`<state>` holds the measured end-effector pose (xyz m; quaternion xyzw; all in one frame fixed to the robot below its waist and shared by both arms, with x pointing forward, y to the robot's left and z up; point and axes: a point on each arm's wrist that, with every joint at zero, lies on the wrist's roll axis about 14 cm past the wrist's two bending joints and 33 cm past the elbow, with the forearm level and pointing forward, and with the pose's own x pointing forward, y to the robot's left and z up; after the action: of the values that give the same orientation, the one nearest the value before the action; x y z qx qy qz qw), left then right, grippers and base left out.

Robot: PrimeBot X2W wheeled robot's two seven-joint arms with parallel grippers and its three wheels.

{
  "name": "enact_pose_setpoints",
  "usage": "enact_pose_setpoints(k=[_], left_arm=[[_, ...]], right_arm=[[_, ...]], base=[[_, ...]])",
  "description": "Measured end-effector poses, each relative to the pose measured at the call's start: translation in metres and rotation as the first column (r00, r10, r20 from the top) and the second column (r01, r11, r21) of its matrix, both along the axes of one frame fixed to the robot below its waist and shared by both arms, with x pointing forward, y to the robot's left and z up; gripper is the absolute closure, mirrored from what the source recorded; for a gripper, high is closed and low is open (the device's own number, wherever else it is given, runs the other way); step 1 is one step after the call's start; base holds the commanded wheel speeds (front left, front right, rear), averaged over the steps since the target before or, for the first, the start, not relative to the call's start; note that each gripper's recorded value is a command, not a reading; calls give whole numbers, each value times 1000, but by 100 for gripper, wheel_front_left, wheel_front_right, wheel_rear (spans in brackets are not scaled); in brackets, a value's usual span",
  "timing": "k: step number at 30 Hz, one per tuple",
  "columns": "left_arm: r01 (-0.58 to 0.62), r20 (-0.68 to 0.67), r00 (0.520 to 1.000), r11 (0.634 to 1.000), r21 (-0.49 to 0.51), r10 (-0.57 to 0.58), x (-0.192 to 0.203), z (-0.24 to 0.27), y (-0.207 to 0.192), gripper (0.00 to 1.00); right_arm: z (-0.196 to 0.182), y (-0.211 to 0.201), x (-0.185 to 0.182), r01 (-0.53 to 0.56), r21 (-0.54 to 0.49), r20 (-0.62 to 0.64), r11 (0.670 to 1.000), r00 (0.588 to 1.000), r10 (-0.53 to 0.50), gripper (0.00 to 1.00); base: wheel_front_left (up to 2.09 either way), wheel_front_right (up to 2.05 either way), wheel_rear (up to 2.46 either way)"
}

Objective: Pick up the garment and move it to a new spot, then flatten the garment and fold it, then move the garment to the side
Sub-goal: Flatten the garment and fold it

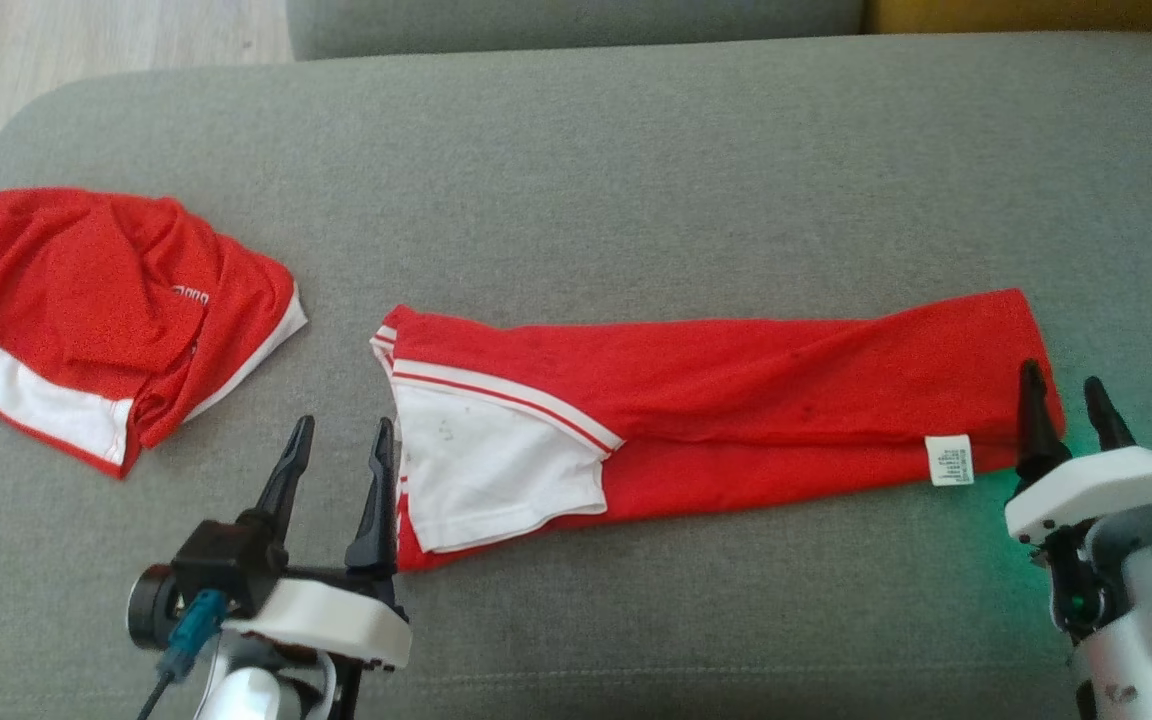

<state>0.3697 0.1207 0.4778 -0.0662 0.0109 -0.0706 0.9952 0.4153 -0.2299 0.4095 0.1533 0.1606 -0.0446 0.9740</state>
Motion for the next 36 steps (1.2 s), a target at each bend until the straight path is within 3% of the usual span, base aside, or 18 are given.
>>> enact_pose_setpoints(k=[16, 17, 18, 19, 27, 31, 36], left_arm=[[-16, -36, 999, 1000, 5, 16, 11, -13, 5, 0], [-18, -36, 999, 1000, 6, 18, 12, -13, 5, 0], [-20, -36, 999, 1000, 7, 20, 12, -13, 5, 0], [-20, -35, 999, 1000, 7, 21, 13, -13, 5, 0], [-14, -11, 1000, 1000, 6, 14, 16, -5, 2, 0], [-9, 2, 1000, 1000, 5, 9, 15, -1, 1, 0], [-8, 18, 1000, 1000, -1, 8, 13, 5, 0, 0]], right_arm=[[-49, 3, 15, -11, 10, -235, 1000, 972, 13, 0], [-50, 4, 16, -15, 11, -244, 1000, 970, 17, 36], [-51, 5, 16, -19, 12, -250, 1000, 968, 21, 86], [-50, 5, 17, -23, 12, -252, 1000, 967, 25, 100], [-42, -2, 18, -16, -9, -220, 1000, 975, 14, 100], [-26, -50, 14, 62, -115, -152, 991, 985, -79, 100], [9, -114, 11, 182, -262, -40, 948, 979, -199, 100]], base=[[0, 0, 0], [0, 0, 0], [0, 0, 0], [0, 0, 0], [0, 0, 0], [0, 0, 0], [0, 0, 0]])
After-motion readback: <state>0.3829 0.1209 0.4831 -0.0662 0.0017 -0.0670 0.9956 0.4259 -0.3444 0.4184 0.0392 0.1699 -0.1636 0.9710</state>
